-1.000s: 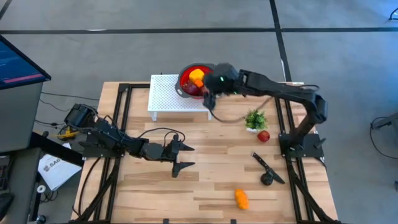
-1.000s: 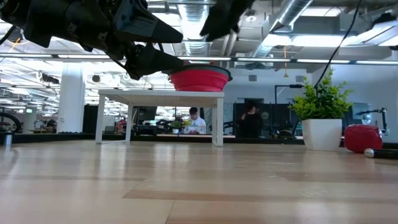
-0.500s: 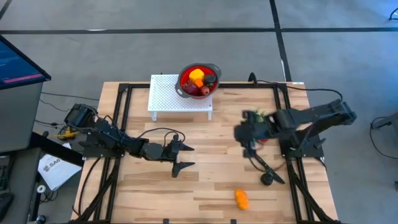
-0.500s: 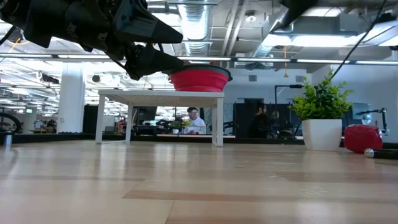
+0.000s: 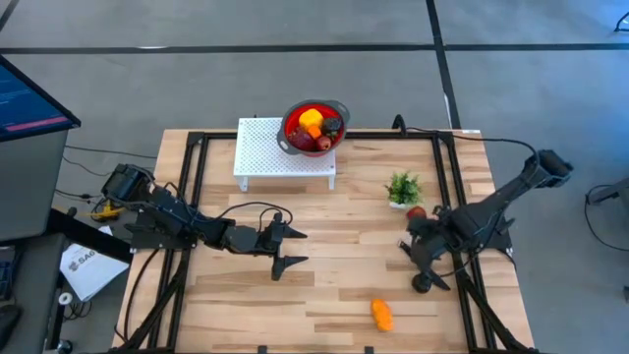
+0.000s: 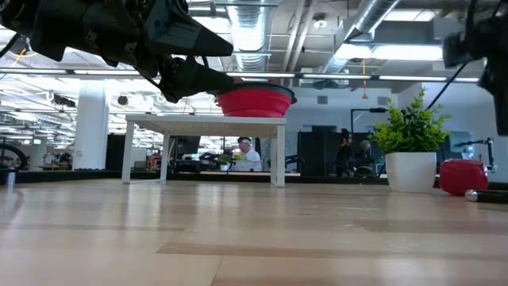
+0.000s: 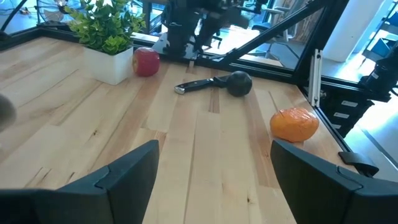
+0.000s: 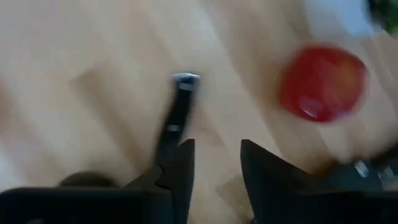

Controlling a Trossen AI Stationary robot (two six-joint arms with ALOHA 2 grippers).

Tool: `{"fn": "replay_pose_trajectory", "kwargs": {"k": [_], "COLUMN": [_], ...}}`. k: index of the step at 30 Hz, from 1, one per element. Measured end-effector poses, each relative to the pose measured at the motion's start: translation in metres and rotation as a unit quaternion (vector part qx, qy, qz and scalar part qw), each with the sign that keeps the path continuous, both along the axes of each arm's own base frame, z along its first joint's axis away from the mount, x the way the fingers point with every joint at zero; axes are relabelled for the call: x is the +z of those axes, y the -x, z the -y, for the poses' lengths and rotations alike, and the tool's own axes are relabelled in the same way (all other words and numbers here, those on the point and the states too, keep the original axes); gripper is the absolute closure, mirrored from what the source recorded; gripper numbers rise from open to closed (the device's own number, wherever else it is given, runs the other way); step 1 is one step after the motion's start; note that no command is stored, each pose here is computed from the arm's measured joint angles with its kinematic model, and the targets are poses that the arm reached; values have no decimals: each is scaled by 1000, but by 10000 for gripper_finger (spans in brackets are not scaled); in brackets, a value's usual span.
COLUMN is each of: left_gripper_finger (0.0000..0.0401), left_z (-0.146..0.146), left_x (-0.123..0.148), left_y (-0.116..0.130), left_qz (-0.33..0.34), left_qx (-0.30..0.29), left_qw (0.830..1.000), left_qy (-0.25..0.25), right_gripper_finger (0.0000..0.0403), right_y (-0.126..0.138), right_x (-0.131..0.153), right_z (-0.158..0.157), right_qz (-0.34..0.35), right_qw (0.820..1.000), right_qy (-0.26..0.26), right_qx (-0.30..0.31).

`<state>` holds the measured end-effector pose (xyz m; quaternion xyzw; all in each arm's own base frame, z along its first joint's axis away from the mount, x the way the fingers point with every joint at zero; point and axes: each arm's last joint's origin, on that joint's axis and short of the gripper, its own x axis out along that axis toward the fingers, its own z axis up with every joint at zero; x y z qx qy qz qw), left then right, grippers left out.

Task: Pick & Place Fruit
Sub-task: Put the red apple into the red strainer bowl on the shelf

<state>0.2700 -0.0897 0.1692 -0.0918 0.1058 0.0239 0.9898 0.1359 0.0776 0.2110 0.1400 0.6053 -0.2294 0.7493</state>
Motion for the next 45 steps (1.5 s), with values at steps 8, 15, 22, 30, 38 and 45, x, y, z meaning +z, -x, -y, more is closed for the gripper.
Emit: {"fn": "replay_pose_trajectory", "kwargs": {"k": [8, 15, 22, 30, 38, 45], "left_gripper_finger": [100, 100, 100, 100, 100, 100], "left_z": [0, 0, 0, 0, 0, 0], "left_x": [0, 0, 0, 0, 0, 0], "left_y": [0, 0, 0, 0, 0, 0], "left_qz": [0, 0, 0, 0, 0, 0], "left_qx": [0, 0, 0, 0, 0, 0], "left_qw": [1000, 1000, 1000, 1000, 1000, 1000], "left_qy": [-1, -1, -1, 0, 0, 0], "right_gripper_finger": [146, 72, 71, 82, 146, 184], "right_y": [-1, -11, -14, -24, -34, -54], "right_x": [-17, -21, -33, -58, -70, -59], "right_z": [24, 50, 66, 73, 62, 32], "right_qz": [-36, -3, -8, -51, -63, 57], "right_qw": [996, 985, 978, 980, 986, 996], "right_qy": [27, 62, 73, 86, 82, 26], "right_qx": [-78, -159, -193, -172, -129, -59]}}
